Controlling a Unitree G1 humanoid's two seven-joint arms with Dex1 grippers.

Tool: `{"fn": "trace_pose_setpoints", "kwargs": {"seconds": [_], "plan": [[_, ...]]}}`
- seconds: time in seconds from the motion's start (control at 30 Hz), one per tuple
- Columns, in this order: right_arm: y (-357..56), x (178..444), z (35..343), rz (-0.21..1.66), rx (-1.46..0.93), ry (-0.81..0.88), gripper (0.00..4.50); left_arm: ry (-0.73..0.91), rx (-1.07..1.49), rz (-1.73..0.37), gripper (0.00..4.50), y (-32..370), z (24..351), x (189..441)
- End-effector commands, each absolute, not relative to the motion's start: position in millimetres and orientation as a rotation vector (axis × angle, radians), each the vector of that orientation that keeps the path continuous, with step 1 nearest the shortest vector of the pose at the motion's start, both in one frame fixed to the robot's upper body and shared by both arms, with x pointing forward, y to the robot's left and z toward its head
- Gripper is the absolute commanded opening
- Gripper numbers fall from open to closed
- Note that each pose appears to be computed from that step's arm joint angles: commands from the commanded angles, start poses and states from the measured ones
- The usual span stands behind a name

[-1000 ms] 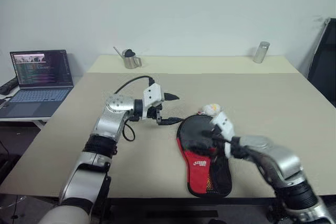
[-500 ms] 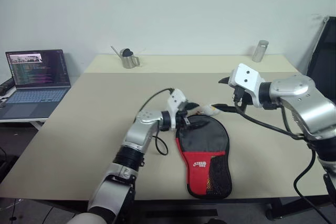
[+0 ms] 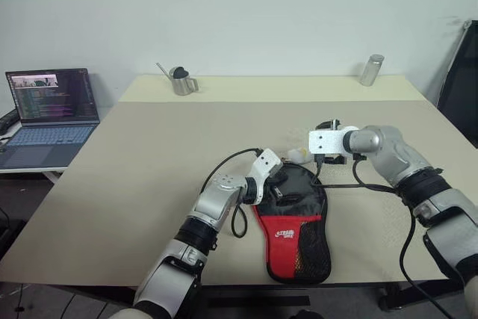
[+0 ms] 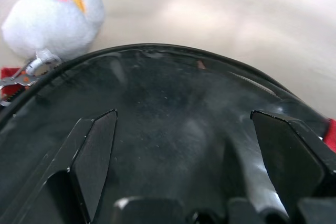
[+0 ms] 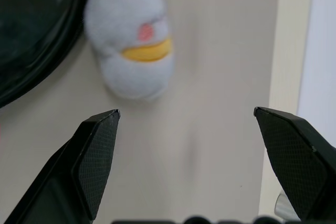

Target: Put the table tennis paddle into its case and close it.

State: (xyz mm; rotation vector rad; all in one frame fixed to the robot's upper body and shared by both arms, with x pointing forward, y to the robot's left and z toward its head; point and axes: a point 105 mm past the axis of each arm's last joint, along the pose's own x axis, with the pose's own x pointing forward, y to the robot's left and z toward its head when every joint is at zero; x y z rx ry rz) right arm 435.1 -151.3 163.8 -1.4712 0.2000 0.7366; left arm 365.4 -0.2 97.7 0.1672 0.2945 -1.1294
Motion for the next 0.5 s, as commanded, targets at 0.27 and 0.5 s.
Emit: {"fn": "trace_pose_setpoints", "kwargs": {"seconds": [0.27,0.5], "plan": [[-128.9,440.3,154.7,0.785,-1.510,0.145,4.50,0.374,0.275,-1.079,4.46,11.7,69.0,359.8],[-109.9,450.2,157.8,0.762,-1.513,0.082,4.50,0.371,0.269,-1.076,4.46,11.9,68.6,356.5]]}}
